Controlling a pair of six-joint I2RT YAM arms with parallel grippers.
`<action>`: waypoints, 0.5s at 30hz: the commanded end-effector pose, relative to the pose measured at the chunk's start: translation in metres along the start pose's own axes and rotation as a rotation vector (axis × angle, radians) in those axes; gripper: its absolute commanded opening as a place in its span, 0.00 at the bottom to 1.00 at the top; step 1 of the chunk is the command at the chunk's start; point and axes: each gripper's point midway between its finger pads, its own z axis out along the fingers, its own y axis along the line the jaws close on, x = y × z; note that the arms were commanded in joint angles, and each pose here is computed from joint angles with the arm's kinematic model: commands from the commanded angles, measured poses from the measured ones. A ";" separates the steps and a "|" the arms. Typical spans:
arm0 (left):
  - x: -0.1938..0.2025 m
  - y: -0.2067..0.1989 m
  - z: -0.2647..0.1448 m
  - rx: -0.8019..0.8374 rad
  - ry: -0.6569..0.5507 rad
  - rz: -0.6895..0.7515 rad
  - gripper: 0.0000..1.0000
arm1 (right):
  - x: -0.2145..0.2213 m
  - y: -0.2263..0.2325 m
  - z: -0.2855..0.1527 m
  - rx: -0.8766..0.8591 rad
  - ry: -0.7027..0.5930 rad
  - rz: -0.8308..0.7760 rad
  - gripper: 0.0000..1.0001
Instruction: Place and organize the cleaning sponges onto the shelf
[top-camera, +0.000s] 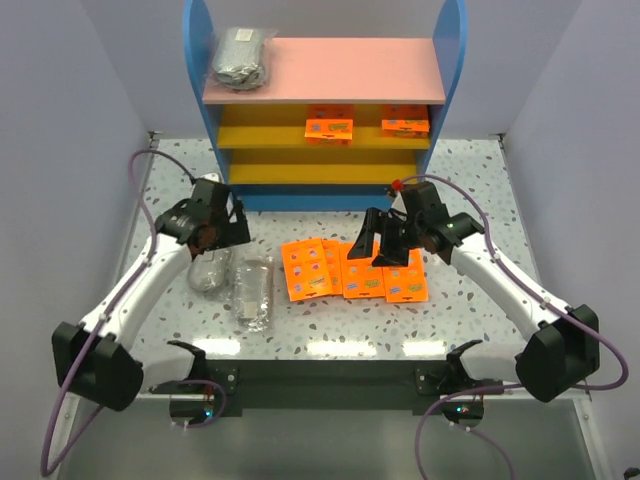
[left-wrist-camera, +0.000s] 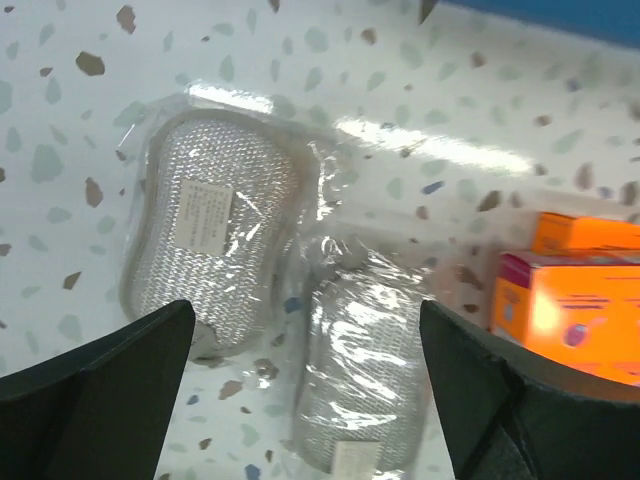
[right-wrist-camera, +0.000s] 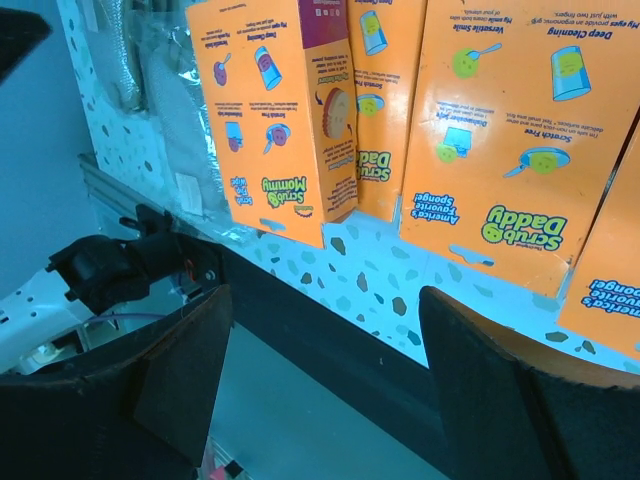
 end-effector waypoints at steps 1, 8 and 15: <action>-0.021 -0.020 -0.034 0.169 -0.109 -0.176 1.00 | -0.010 0.016 -0.005 -0.047 -0.020 -0.048 0.79; 0.027 0.022 -0.036 0.201 -0.052 -0.527 1.00 | -0.007 0.014 -0.005 -0.044 -0.012 -0.058 0.79; 0.082 0.036 -0.010 0.204 0.040 -0.821 1.00 | 0.000 0.008 -0.007 -0.030 -0.002 -0.067 0.79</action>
